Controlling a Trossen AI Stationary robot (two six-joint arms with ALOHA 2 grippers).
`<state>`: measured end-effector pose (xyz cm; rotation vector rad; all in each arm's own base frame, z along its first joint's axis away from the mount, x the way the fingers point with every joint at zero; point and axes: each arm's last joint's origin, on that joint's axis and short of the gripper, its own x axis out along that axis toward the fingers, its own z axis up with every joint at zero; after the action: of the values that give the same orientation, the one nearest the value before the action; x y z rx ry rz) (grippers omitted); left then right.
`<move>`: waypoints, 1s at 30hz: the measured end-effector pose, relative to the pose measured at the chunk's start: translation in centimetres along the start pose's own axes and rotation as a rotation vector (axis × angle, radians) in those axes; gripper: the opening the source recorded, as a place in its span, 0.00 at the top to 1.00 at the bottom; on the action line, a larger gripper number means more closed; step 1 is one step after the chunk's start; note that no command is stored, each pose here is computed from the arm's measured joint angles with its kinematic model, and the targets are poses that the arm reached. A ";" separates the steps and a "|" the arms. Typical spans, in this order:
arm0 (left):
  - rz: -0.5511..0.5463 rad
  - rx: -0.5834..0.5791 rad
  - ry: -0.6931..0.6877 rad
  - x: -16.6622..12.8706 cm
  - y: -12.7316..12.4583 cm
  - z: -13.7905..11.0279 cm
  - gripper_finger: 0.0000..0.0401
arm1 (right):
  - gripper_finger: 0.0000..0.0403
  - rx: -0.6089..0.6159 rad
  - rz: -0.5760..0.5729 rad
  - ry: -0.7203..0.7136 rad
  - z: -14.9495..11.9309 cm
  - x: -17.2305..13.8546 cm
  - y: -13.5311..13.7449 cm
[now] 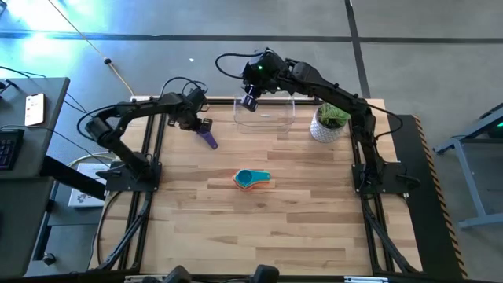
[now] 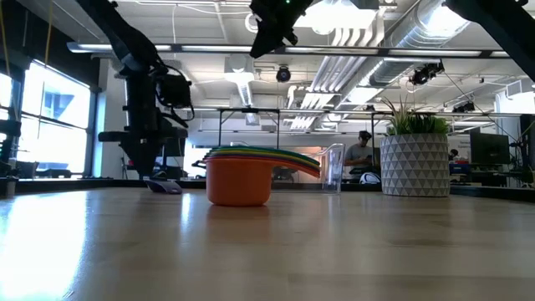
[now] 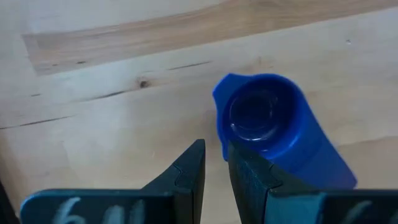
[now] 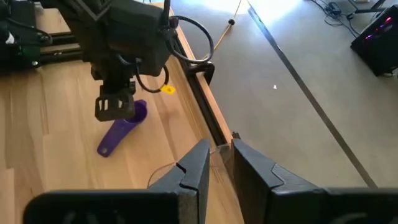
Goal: Nest measuring cups in basket
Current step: Stack the dark blue measuring cup on top of the light blue measuring cup
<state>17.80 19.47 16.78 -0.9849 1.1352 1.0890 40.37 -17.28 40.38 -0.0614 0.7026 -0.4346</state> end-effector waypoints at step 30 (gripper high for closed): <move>-0.012 0.113 0.015 2.6 -0.8 0.8 0.98 | 0.85 0.010 0.000 0.009 -0.2 0.1 -0.7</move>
<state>18.90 20.45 14.38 -0.9116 1.1890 0.9986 40.06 -17.94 40.30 -0.0502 0.7090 -0.4387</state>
